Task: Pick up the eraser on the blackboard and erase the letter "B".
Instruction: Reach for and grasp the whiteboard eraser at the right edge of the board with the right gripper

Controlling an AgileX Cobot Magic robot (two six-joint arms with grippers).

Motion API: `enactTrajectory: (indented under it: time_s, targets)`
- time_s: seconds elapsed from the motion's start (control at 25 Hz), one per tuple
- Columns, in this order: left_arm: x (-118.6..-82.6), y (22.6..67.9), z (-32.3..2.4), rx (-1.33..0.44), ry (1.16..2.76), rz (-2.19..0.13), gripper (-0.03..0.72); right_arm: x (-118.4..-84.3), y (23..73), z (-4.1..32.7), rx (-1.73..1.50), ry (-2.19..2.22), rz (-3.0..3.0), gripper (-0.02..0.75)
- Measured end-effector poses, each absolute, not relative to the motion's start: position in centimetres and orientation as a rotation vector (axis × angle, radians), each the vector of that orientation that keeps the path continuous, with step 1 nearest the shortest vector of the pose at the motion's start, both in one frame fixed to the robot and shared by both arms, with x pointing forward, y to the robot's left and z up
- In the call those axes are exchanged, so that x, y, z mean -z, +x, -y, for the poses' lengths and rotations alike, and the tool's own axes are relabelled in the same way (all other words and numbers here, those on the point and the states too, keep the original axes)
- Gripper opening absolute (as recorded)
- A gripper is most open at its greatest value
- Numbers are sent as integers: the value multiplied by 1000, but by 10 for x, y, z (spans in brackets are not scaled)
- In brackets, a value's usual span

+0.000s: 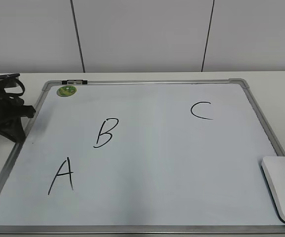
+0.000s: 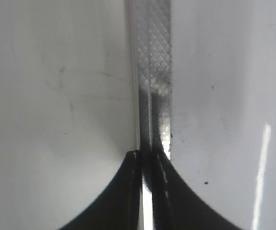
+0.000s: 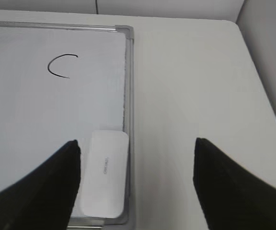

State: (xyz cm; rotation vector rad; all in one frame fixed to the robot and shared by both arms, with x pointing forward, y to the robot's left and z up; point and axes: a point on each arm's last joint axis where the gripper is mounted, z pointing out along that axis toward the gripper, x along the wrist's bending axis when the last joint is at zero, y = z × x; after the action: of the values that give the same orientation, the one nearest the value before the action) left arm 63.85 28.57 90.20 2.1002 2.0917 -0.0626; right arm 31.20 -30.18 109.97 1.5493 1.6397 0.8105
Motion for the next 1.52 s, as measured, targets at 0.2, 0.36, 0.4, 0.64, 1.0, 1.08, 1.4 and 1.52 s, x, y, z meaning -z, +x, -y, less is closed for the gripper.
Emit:
enactTrajectory:
  time_s: [0.2,0.36,0.4,0.64,1.0,1.08,1.4,1.52]
  targets:
    - [-902,638,-286,63,2100,-2092,11,-1089,345,295,-786,1732,-1803,564]
    - [-902,638,-286,66,2099,-2093,11,-1062,371,293,-606,1894,-2016,564]
    - [-902,638,-286,66,2099,-2093,11,-1056,378,293,-573,1926,-2050,564]
    - [-902,638,-285,69,2095,-2094,11,-1030,409,285,-506,2011,-2158,566]
    - [-902,638,-285,71,2093,-2094,11,-1003,437,267,-377,2010,-2156,586]
    - [-902,638,-285,72,2091,-2095,11,-998,441,266,-355,2011,-2157,586]
    - [-902,638,-285,72,2091,-2095,11,-975,456,268,-226,2031,-2172,642]
    - [-902,638,-285,72,2091,-2095,11,-969,460,271,-170,2031,-2137,655]
